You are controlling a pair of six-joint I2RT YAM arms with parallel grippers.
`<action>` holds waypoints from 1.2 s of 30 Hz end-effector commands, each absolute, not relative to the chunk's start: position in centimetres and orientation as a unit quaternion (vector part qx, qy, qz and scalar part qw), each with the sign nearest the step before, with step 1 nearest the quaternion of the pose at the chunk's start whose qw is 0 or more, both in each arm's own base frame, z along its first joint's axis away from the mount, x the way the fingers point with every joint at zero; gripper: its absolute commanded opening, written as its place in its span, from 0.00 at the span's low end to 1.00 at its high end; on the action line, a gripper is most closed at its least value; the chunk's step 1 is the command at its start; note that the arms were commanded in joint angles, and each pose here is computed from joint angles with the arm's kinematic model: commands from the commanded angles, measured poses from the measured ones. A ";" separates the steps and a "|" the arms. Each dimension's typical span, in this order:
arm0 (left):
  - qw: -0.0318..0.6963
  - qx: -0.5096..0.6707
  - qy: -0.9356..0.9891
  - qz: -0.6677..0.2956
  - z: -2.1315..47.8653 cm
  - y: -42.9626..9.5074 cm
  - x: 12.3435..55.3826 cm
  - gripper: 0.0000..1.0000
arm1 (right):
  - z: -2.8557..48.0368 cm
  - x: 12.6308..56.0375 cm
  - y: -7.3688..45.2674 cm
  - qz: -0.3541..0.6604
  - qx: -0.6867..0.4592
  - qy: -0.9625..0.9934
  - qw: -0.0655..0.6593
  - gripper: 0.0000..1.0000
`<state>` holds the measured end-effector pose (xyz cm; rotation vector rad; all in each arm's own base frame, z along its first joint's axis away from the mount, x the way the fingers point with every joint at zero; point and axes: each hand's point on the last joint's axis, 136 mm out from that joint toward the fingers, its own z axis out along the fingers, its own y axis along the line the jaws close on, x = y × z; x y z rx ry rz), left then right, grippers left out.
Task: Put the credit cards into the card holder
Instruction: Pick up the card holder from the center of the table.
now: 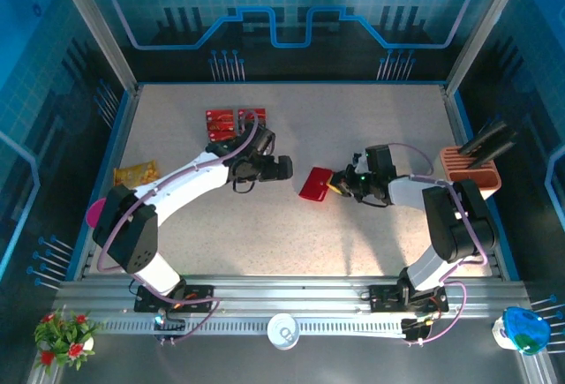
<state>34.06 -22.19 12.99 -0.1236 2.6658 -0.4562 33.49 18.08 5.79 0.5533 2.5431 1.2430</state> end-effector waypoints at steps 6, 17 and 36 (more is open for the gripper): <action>0.256 -0.119 0.914 -0.290 19.2 -19.8 38.6 0.99 | 15.4 35.7 22.4 0.526 0.098 0.831 0.151 0.00; 0.280 -0.098 0.845 -0.445 26.2 -20.2 40.6 0.99 | 24.6 37.6 27.3 0.648 0.051 0.745 0.149 0.00; 0.281 -0.114 0.809 -0.503 26.6 -19.5 41.8 0.83 | 27.0 37.1 31.2 0.672 0.019 0.728 0.134 0.00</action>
